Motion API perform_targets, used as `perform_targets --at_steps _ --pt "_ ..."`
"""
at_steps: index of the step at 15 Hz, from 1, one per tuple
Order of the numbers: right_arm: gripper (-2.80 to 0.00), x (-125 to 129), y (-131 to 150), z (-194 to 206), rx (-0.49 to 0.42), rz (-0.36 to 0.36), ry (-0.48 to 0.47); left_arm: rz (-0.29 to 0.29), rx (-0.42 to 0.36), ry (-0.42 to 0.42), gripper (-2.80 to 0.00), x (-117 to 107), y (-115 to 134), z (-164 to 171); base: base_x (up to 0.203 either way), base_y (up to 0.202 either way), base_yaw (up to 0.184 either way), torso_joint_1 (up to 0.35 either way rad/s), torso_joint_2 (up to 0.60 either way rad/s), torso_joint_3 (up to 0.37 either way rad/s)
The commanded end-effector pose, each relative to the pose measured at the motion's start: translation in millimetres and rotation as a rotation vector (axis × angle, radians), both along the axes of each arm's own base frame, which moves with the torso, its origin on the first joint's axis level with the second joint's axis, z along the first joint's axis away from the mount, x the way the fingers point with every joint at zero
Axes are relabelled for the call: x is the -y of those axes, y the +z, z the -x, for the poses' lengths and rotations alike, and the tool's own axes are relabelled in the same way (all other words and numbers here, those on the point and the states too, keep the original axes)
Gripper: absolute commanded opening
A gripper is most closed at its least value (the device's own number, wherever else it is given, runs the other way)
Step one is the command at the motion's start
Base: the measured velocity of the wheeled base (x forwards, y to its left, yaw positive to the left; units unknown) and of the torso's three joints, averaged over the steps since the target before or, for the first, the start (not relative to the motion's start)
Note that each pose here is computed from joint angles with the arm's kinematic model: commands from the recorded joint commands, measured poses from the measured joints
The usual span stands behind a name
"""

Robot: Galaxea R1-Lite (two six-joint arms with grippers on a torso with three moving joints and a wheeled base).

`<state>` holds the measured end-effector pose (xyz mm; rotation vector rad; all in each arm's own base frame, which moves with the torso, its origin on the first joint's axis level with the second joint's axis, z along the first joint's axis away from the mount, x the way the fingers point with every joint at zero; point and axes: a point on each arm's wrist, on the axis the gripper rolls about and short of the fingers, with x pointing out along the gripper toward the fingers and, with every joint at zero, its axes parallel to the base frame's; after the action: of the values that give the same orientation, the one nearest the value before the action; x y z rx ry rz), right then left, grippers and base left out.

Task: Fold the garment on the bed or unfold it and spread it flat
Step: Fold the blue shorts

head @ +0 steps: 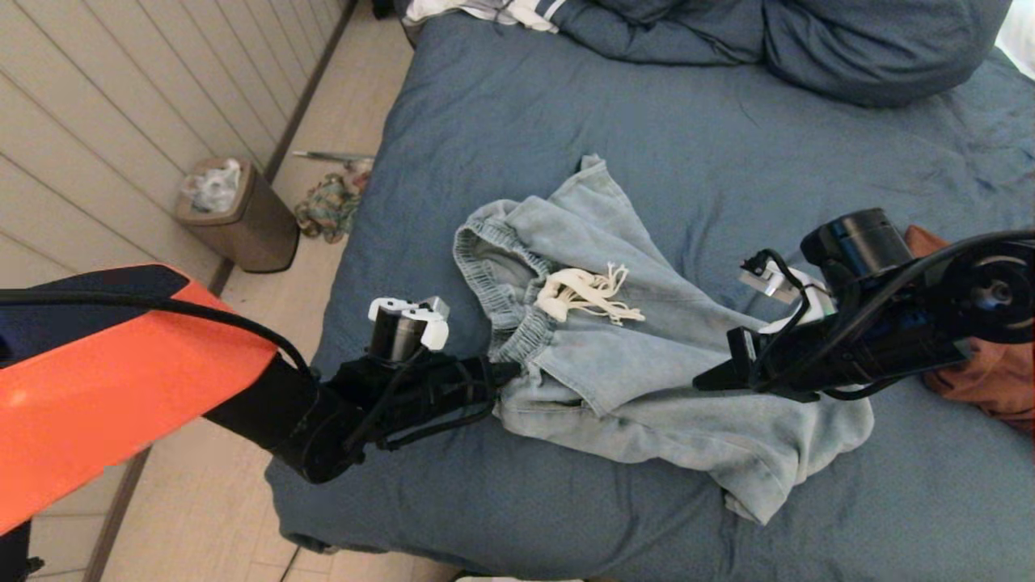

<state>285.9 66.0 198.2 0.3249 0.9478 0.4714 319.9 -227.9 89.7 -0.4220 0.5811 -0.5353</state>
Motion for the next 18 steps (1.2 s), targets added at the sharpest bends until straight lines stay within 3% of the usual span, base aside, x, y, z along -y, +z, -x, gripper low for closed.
perform_targets --at_steps 1,8,9,10,18 --pt "-2.80 0 -1 1 -0.007 -0.004 0.001 -0.024 -0.010 0.047 0.00 7 -19 -15 0.000 0.000 0.000 0.000 0.00 0.000" --pt "-2.80 0 1 1 -0.003 -0.007 -0.003 -0.039 -0.029 0.074 0.00 4 -12 -14 0.000 0.000 0.000 0.000 0.00 0.000" --pt "-2.80 0 1 1 -0.001 -0.007 -0.001 -0.039 -0.030 0.067 -1.64 6 -10 -11 0.000 0.000 0.000 0.000 0.00 0.000" --pt "-2.80 0 1 1 -0.001 -0.007 -0.001 -0.036 -0.028 0.059 -2.80 8 -9 -7 0.000 0.000 0.000 0.000 0.00 0.000" --pt "-2.80 1 3 3 0.006 -0.006 -0.003 0.009 -0.012 0.067 -2.80 4 9 1 0.000 0.000 0.000 0.000 0.00 0.000"
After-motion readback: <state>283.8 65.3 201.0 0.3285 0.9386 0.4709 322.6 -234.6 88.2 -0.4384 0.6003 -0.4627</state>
